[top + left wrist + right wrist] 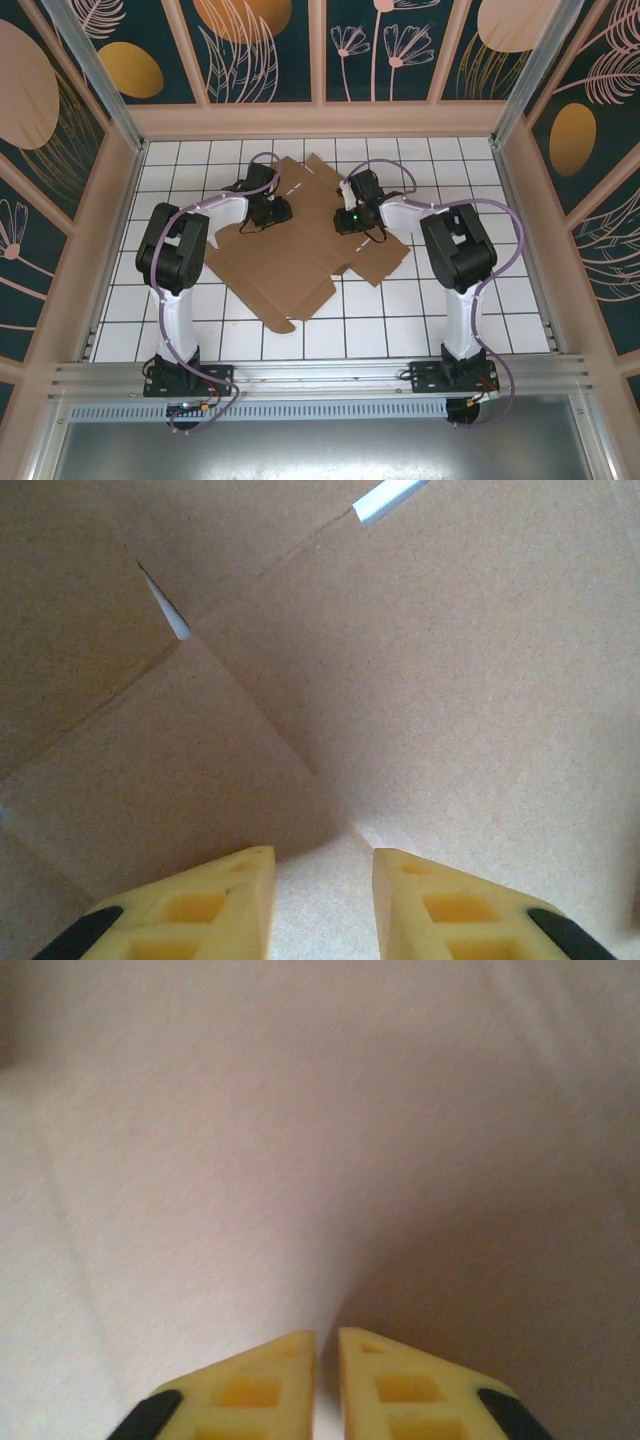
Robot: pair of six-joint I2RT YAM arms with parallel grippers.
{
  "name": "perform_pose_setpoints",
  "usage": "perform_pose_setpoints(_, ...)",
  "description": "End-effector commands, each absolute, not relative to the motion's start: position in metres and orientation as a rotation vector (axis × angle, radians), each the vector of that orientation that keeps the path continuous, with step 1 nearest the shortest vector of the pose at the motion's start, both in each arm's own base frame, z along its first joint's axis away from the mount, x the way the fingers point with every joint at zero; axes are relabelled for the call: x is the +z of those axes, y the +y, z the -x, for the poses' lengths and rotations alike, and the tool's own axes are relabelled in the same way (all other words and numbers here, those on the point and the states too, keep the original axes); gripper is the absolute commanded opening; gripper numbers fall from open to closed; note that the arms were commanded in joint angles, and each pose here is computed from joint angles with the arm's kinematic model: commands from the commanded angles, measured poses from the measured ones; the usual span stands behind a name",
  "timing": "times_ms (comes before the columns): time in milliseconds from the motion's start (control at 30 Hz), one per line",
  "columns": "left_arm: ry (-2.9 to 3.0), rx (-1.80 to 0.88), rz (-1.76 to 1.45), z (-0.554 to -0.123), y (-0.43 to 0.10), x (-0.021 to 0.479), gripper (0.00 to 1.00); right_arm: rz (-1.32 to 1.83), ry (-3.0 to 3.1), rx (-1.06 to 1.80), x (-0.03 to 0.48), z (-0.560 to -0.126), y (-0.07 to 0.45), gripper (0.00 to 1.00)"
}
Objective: Fold the paper box
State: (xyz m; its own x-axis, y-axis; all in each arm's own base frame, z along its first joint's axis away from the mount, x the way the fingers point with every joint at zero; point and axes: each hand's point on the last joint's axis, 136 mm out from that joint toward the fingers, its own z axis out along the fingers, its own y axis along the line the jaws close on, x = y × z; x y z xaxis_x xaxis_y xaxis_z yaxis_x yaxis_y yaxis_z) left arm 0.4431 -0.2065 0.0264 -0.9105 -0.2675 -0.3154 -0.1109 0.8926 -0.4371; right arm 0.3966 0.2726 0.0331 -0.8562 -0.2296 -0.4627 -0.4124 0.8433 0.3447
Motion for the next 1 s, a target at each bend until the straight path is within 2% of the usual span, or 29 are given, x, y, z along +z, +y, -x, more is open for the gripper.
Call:
perform_pose_setpoints(0, 2.666, -0.613, 0.265, -0.439, -0.208, 0.045, 0.31, 0.447, 2.516, 0.683, 0.089, -0.395, 0.280, 0.33)
perform_pose_setpoints(33, 2.648, -0.641, 0.272, -0.436, -0.209, 0.053, 0.31, 0.426, 2.485, 0.673, 0.102, -0.402, 0.277, 0.39)
perform_pose_setpoints(167, 2.591, -0.760, 0.291, -0.422, -0.214, 0.078, 0.32, 0.331, 2.397, 0.552, 0.133, -0.444, 0.244, 0.51)
perform_pose_setpoints(300, 2.590, -0.880, 0.326, -0.398, -0.218, 0.079, 0.32, 0.433, 2.426, 0.439, 0.118, -0.485, 0.227, 0.59)
perform_pose_setpoints(400, 2.614, -0.903, 0.340, -0.381, -0.215, 0.068, 0.32, 0.463, 2.391, 0.453, 0.111, -0.516, 0.218, 0.75)
perform_pose_setpoints(567, 2.686, -0.868, 0.356, -0.361, -0.207, 0.043, 0.32, 0.481, 2.400, 0.636, 0.099, -0.537, 0.206, 0.76)
perform_pose_setpoints(733, 2.705, -0.914, 0.402, -0.355, -0.211, 0.030, 0.31, 0.615, 2.460, 0.818, 0.071, -0.519, 0.221, 0.75)
perform_pose_setpoints(967, 2.718, -0.903, 0.427, -0.353, -0.209, 0.021, 0.29, 0.568, 2.540, 0.929, 0.042, -0.505, 0.215, 0.70)
